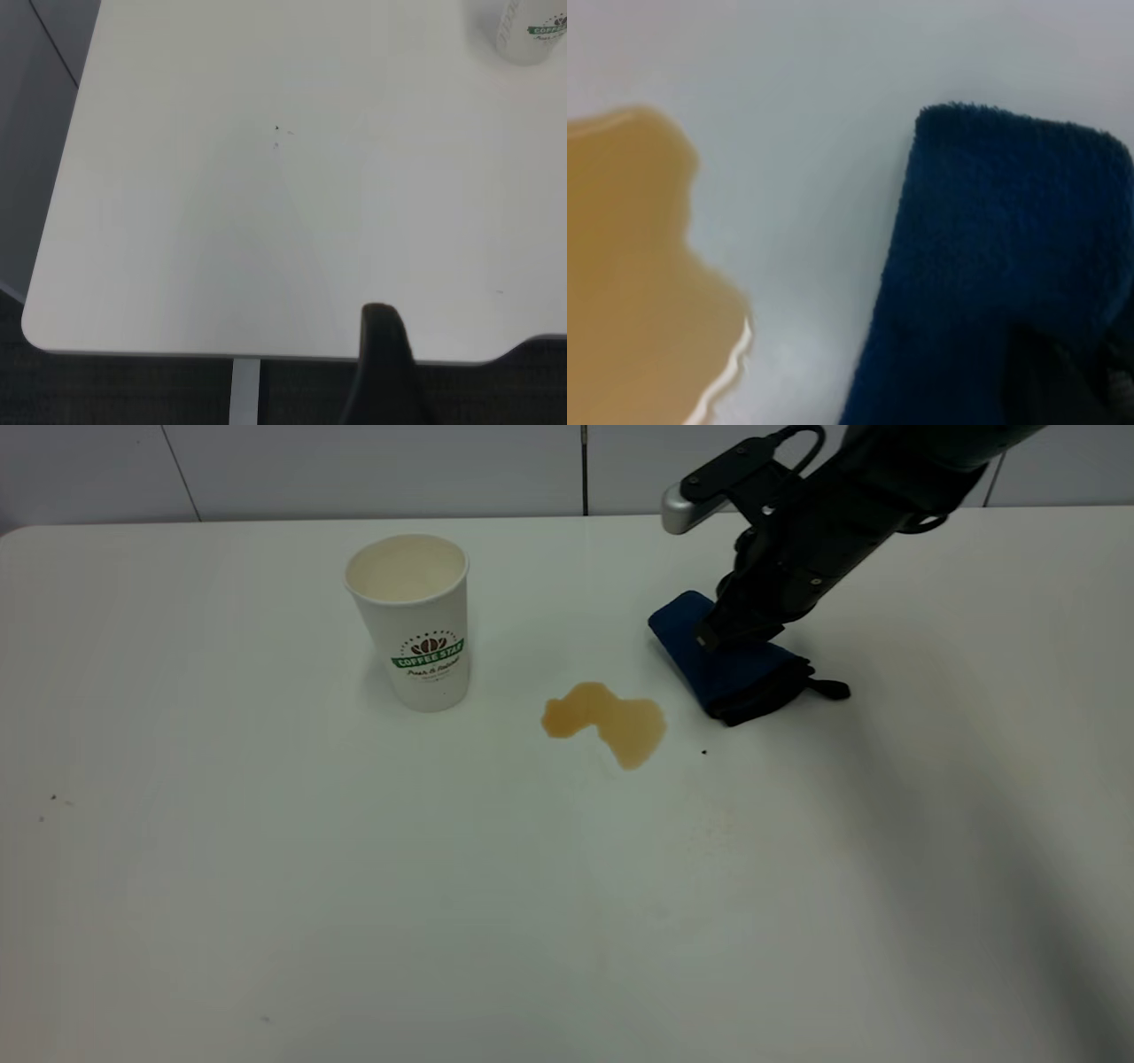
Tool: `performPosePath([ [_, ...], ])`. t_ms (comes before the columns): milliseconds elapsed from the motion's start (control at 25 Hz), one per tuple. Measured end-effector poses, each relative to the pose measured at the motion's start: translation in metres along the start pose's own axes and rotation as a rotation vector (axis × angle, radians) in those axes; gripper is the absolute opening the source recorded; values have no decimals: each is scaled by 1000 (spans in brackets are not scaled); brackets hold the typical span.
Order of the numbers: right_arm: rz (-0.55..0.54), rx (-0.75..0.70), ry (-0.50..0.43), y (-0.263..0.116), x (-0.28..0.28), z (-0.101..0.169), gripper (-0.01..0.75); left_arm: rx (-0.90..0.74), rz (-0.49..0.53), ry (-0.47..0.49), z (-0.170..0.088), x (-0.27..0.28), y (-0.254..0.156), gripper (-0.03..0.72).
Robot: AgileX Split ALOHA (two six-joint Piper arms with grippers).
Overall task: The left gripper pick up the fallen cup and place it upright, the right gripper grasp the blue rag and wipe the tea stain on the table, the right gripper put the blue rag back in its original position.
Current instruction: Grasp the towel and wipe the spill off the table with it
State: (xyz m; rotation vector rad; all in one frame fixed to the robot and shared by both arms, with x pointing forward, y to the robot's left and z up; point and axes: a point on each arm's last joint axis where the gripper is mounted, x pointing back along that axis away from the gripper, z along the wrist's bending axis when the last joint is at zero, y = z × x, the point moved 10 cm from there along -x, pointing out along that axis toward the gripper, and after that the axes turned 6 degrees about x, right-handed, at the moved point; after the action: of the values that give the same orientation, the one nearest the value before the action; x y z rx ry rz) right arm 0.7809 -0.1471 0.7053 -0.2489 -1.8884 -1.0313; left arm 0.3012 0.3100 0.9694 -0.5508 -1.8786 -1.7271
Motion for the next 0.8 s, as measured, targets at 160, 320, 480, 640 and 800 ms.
performPosePath([
  [160, -7, 44, 76, 14, -22, 33, 62, 0, 0, 0, 0, 0, 0, 547],
  [320, -15, 57, 161, 31, -26, 69, 62, 0, 0, 0, 0, 0, 0, 547],
  [480, 26, 75, 272, 30, -21, 105, 62, 0, 0, 0, 0, 0, 0, 547],
  [640, 118, 111, 421, 14, -10, 134, 62, 0, 0, 0, 0, 0, 0, 547],
  [800, 221, 183, 421, -5, -5, 130, 62, 0, 0, 0, 0, 0, 0, 547],
])
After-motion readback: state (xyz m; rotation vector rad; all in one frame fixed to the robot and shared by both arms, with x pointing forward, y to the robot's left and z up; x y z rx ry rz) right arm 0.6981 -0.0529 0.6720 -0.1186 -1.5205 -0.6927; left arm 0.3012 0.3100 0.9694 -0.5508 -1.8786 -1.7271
